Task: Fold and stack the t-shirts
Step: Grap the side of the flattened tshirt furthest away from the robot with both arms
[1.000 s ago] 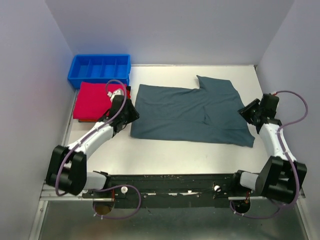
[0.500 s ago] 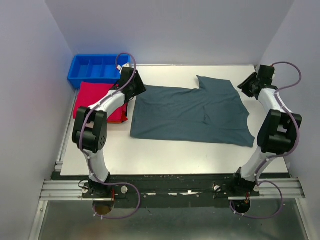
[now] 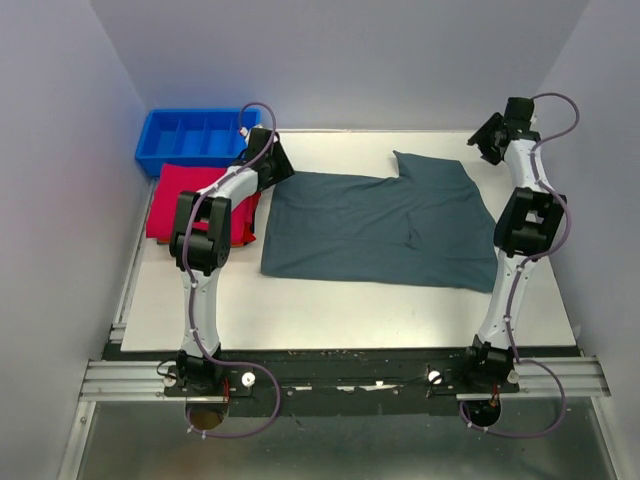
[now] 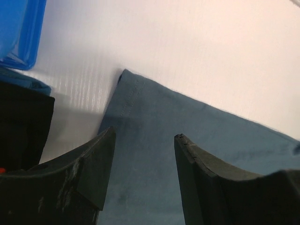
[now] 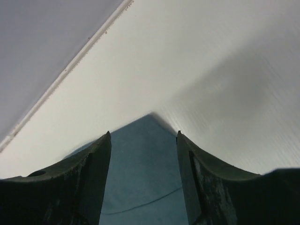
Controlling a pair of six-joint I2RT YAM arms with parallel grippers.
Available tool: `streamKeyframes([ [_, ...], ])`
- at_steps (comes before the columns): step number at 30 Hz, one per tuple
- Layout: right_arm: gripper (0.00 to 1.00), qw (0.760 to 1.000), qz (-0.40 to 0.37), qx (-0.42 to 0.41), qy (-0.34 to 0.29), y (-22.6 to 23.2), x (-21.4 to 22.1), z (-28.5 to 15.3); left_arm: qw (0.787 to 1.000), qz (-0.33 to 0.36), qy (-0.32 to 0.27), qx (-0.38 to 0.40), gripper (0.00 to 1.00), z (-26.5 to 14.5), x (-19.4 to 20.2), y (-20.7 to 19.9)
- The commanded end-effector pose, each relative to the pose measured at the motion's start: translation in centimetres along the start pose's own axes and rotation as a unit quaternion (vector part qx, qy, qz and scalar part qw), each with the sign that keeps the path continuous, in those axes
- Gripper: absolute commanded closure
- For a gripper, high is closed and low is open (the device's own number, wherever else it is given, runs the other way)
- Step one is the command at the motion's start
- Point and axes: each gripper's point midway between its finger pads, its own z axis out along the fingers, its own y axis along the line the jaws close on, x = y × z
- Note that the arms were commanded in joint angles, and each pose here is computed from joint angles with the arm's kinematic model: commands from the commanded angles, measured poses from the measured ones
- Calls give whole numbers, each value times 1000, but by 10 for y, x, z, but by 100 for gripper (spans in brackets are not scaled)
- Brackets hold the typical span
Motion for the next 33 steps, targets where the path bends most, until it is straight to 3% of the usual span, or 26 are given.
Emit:
streamKeyframes([
  [1,31,997,6,32,77,-14,29,20,1000,-19,11,20,33,7,-7,0],
  [2,30,997,6,30,77,-12,29,22,999,-20,12,24,33,7,-6,-2],
  [4,5,997,5,24,74,-12,29,24,999,-21,15,27,33,8,-5,-2],
  [6,0,997,11,18,75,-15,29,24,999,-24,18,30,33,9,-5,-2],
  [11,21,996,18,0,84,-14,30,28,998,-34,33,34,34,15,-1,1],
  [17,21,994,31,10,103,-26,36,27,997,-49,51,42,34,25,5,9],
  [23,20,986,1,23,165,-44,67,33,997,-43,57,30,34,34,4,24],
  [25,33,984,-8,36,173,-53,75,35,997,-43,60,23,34,38,4,28],
  [33,33,980,-24,29,196,-51,90,26,997,-47,57,38,35,33,-9,23],
])
